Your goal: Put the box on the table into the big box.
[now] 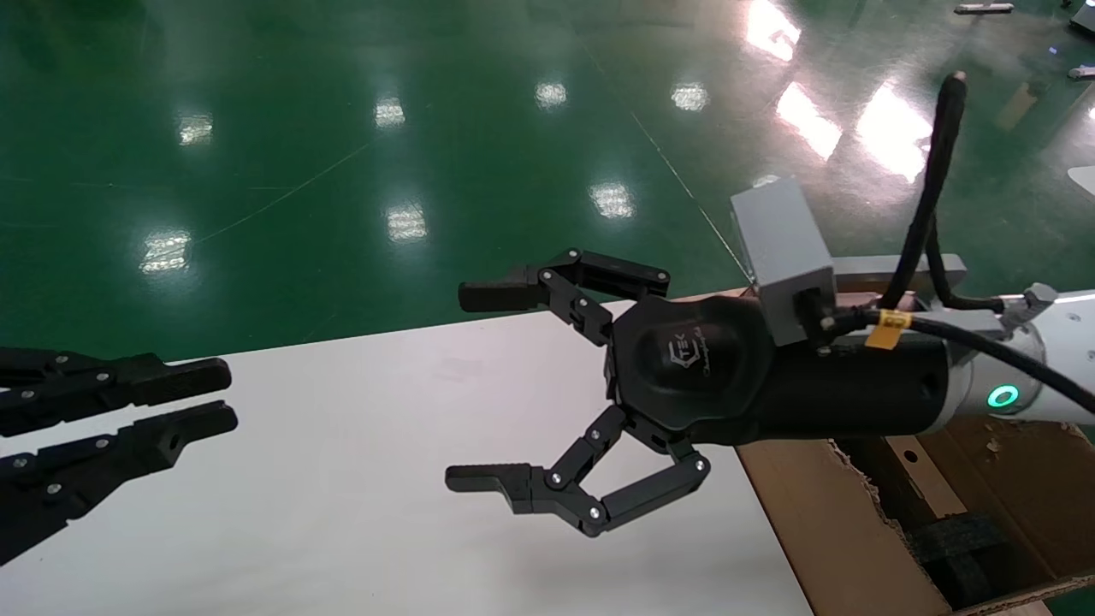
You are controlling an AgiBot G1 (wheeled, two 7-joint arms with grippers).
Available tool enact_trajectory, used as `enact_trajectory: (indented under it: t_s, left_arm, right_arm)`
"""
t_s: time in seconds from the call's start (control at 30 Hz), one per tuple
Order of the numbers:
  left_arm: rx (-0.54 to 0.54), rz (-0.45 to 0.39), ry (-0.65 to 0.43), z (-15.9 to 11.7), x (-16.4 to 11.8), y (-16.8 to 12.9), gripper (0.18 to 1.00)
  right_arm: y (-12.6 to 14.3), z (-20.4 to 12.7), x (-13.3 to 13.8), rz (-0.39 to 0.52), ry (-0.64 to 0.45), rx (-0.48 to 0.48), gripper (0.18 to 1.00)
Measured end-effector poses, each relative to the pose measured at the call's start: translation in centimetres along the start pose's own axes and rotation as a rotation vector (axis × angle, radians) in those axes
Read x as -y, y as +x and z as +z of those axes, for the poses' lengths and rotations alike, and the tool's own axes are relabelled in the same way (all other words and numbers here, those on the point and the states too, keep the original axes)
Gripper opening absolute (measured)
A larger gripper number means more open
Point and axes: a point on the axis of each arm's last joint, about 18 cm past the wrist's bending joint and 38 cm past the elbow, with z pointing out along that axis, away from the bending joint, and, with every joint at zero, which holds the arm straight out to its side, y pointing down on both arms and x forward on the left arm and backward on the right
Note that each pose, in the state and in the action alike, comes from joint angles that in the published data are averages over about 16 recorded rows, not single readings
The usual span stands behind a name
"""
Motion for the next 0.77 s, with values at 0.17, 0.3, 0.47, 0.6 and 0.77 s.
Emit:
enact_trajectory:
  t_s: [0.17,0.3,0.47,0.6,0.77]
  left_arm:
    - [0.000,0.000,0.000,0.00,0.00,0.00,0.333]
    - [0.000,0.000,0.000,0.00,0.00,0.00,0.385]
    - [0.000,0.000,0.000,0.00,0.00,0.00,0.461]
    - [0.000,0.000,0.000,0.00,0.00,0.00,0.525]
    - [0.000,0.000,0.000,0.00,0.00,0.00,0.580]
  right_arm:
    - [-0.10,-0.07,0.08,-0.010,-0.012,-0.008,1.001]
    - [-0.12,-0.09,0.10,-0.014,-0.014,-0.011,1.001]
    - [-0.12,-0.05,0.04,-0.009,-0.012,-0.007,1.001]
    - [-0.11,-0.03,0.02,-0.006,-0.010,-0.006,1.001]
    - [-0.10,-0.02,0.01,-0.004,-0.009,-0.005,1.001]
